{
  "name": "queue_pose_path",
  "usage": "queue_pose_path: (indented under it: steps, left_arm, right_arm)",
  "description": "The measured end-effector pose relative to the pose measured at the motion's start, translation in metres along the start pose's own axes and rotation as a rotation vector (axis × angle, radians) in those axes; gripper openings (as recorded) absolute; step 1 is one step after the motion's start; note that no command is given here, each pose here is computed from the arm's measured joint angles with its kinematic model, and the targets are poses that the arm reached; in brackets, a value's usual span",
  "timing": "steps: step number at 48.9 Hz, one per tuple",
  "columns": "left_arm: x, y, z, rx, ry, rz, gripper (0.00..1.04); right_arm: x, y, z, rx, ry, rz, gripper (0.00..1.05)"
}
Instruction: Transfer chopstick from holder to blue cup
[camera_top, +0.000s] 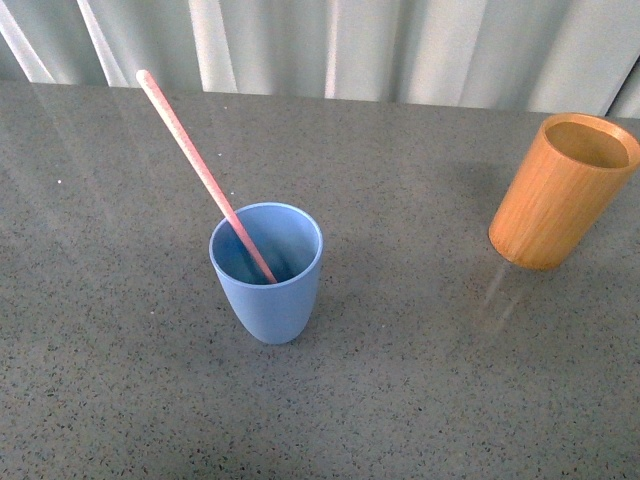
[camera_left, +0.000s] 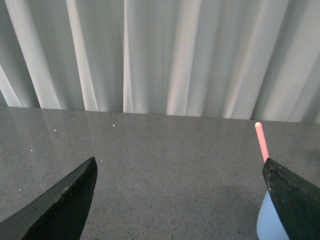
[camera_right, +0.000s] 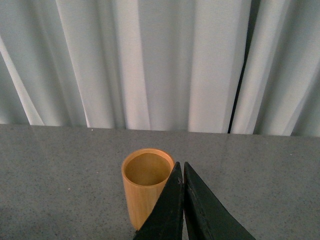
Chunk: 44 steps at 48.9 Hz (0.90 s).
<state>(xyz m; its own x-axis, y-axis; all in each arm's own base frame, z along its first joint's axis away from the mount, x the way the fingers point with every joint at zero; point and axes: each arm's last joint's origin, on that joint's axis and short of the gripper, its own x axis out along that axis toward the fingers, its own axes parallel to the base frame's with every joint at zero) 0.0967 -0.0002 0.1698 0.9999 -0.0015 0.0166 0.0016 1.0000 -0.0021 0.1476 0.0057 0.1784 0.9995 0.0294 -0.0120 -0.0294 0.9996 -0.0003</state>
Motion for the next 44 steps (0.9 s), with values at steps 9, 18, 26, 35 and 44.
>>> queue_pose_path:
  steps: [9,18,26,35,44]
  left_arm:
    - [0.0,0.0,0.0,0.0,0.0,0.0,0.98]
    - [0.0,0.0,0.0,0.0,0.0,0.0,0.98]
    - [0.0,0.0,0.0,0.0,0.0,0.0,0.98]
    - [0.0,0.0,0.0,0.0,0.0,0.0,0.98]
    - [0.0,0.0,0.0,0.0,0.0,0.0,0.98]
  right_arm:
    - [-0.011,-0.005,-0.004,0.001,-0.005,-0.027,0.01]
    - [-0.019,-0.005,-0.008,0.001,-0.024,-0.028,0.01]
    - [-0.024,-0.005,-0.006,0.0,-0.032,-0.028,0.01]
    - [-0.03,-0.005,-0.006,0.0,-0.035,-0.028,0.01]
    - [-0.035,-0.004,-0.006,0.0,-0.033,-0.028,0.01]
